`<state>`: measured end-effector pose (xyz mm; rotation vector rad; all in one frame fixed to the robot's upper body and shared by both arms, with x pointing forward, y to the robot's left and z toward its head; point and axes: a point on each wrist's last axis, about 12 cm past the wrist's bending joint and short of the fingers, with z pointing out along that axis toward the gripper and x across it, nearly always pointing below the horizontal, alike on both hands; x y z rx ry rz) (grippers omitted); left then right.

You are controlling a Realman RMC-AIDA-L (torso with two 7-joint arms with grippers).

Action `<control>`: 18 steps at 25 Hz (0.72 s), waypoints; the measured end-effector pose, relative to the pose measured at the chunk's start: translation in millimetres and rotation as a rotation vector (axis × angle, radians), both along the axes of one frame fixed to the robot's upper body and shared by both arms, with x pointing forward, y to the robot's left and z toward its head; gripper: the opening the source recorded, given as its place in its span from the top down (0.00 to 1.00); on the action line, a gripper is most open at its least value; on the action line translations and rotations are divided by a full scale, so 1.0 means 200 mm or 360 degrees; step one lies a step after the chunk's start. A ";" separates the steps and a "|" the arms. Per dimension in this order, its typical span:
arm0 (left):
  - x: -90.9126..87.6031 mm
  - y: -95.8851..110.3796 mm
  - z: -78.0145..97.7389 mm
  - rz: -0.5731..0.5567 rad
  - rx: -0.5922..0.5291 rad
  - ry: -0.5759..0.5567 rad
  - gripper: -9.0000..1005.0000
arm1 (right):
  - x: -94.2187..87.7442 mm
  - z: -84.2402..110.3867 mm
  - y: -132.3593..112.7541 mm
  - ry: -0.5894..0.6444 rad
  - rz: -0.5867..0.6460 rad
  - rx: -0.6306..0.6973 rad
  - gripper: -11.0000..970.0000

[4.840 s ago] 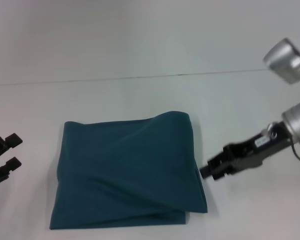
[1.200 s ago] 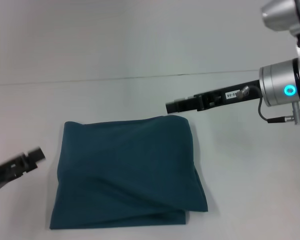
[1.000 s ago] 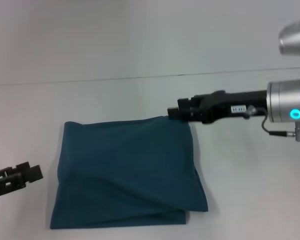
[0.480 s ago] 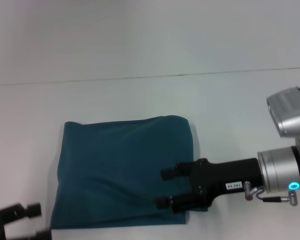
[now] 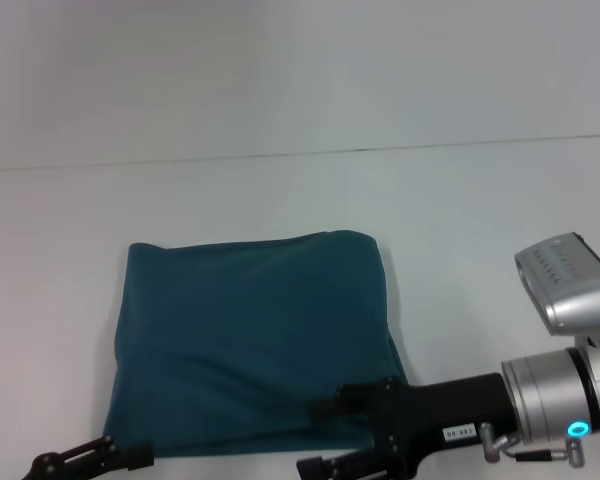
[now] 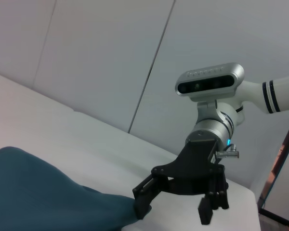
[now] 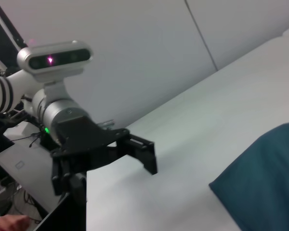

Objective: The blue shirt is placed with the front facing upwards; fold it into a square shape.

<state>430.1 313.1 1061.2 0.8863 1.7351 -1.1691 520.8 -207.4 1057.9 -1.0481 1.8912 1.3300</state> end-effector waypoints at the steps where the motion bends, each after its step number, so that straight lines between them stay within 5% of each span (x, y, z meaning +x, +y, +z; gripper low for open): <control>1: 0.00 0.00 0.00 0.0000 0.0000 0.0009 0.07 | -0.01 -0.01 0.00 0.0006 0.0004 -0.0001 0.05; 10: 0.07 0.00 0.02 0.0015 0.0029 0.0096 0.07 | -0.07 -0.07 -0.02 0.0002 -0.0021 0.0000 0.05; 18: 0.12 -0.02 0.03 -0.0040 0.0082 0.0100 0.07 | -0.12 -0.12 -0.03 -0.0211 0.0024 0.0005 0.05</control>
